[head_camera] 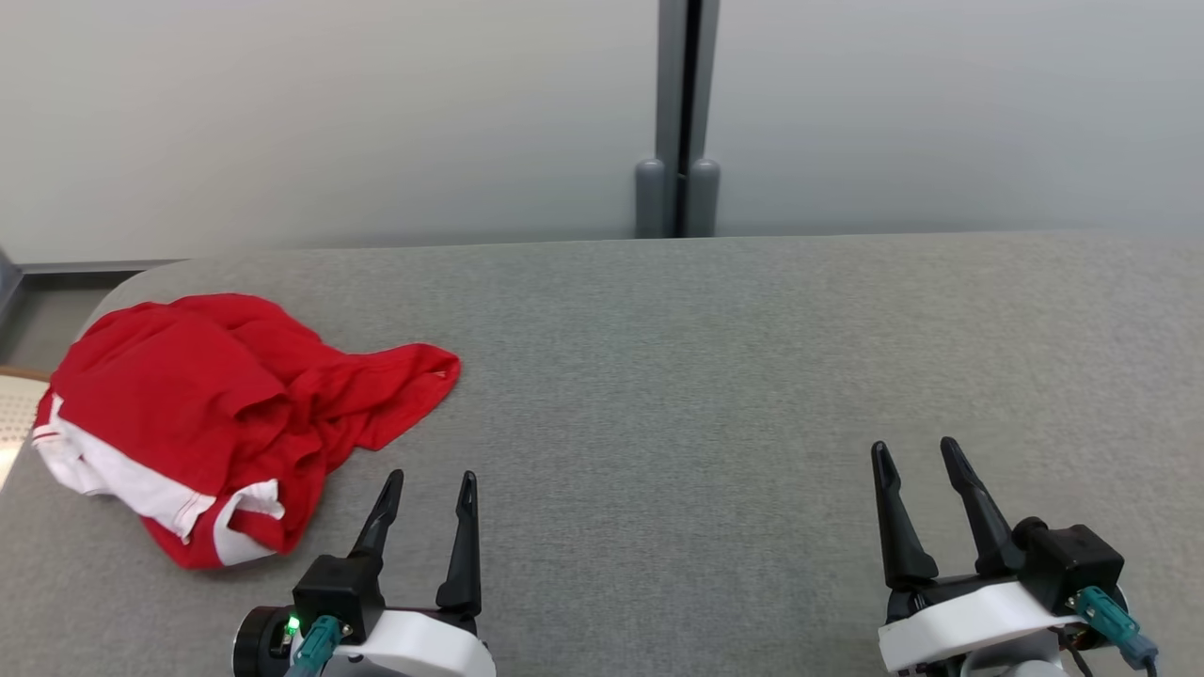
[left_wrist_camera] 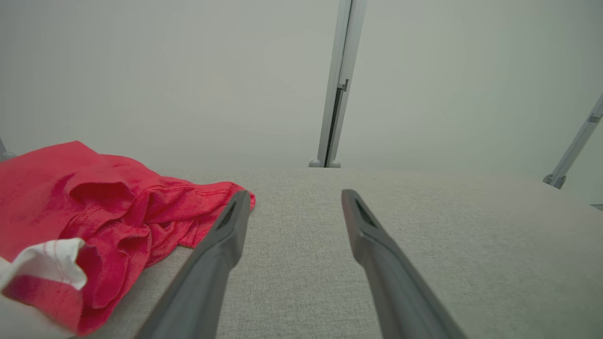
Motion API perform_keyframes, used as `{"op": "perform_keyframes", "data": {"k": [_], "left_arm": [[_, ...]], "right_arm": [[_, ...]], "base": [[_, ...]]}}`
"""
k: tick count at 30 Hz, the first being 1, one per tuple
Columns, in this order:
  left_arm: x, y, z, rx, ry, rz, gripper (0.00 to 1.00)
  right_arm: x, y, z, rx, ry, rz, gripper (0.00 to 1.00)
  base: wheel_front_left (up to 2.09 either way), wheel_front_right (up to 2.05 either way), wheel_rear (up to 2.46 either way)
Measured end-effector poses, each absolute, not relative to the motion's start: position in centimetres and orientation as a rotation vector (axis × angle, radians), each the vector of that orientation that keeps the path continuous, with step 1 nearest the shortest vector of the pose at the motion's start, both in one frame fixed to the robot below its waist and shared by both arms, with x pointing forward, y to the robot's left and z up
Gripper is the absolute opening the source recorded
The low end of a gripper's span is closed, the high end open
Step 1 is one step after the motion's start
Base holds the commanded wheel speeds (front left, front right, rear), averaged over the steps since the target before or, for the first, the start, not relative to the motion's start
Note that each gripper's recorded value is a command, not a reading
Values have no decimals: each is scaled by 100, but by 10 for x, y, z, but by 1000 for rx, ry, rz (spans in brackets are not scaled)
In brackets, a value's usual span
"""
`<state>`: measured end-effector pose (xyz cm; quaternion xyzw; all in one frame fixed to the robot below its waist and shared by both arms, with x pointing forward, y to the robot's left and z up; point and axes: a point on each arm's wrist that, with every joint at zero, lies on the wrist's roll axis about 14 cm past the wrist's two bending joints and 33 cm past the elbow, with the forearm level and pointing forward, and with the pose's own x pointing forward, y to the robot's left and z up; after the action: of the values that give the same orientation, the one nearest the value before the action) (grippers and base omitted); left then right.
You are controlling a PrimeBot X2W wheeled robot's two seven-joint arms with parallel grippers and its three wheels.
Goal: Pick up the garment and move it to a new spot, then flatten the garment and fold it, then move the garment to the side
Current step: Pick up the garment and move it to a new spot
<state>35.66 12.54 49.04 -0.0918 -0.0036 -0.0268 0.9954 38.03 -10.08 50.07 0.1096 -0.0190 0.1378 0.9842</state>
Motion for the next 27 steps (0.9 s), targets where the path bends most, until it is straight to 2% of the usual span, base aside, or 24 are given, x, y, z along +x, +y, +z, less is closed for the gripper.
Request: {"op": "perform_keyframes", "data": {"k": [8, 27], "left_arm": [[342, 164, 494, -180, -29, 67, 100], [276, 250, 484, -208, -41, 380, 100]], "right_arm": [[381, -60, 498, 230, -13, 394, 100], [365, 38, 494, 236, 44, 689, 100]], "base": [[0, 0, 0], [0, 0, 0]]}}
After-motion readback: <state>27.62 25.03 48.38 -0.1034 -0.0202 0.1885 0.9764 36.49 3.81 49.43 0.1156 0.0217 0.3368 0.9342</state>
